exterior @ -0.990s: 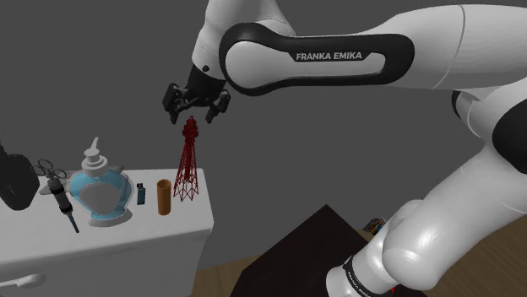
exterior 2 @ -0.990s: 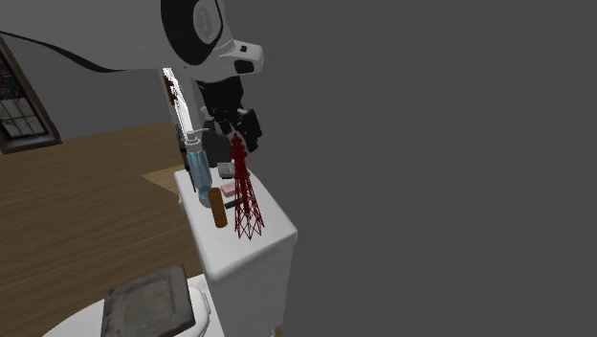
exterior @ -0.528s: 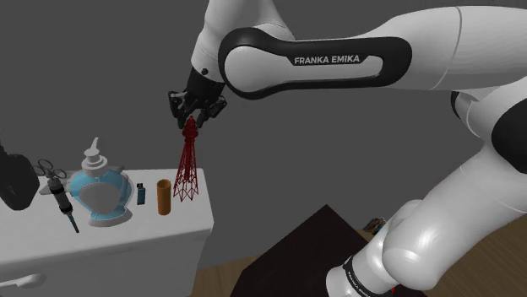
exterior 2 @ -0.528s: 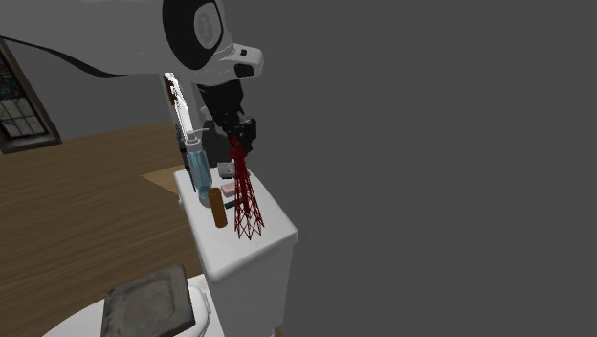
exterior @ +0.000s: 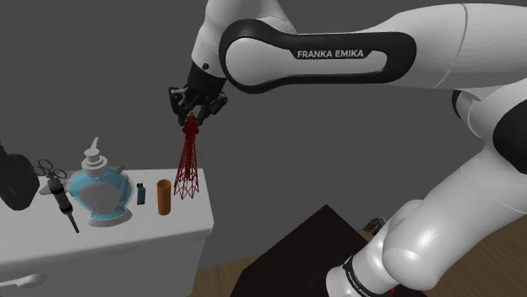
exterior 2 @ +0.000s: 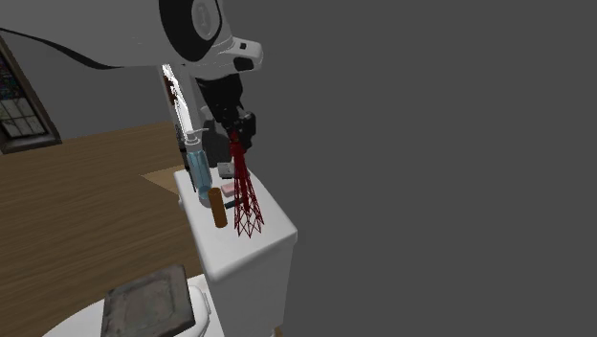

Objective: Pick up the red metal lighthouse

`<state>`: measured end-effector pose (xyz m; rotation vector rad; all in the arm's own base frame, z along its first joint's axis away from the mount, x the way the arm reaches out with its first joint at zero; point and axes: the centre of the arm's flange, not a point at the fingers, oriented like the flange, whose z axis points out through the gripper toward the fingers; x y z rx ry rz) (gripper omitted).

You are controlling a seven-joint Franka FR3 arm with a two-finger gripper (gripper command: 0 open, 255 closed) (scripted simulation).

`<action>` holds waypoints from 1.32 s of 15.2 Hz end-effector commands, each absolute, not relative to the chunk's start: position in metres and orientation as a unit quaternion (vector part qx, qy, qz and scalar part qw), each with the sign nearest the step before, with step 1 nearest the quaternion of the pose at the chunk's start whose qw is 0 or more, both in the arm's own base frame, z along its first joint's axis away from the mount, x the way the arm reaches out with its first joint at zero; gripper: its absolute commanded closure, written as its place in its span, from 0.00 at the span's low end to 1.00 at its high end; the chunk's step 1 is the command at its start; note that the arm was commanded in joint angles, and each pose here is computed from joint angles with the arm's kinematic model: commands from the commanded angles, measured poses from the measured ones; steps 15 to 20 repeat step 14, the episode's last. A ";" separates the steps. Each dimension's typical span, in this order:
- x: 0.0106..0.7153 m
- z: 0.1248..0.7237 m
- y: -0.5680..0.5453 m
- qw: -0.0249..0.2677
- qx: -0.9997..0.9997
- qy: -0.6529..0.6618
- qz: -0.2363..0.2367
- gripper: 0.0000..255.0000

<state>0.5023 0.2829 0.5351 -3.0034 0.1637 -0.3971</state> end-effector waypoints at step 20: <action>0.503 0.605 0.283 0.054 -0.988 0.054 -0.131 1.00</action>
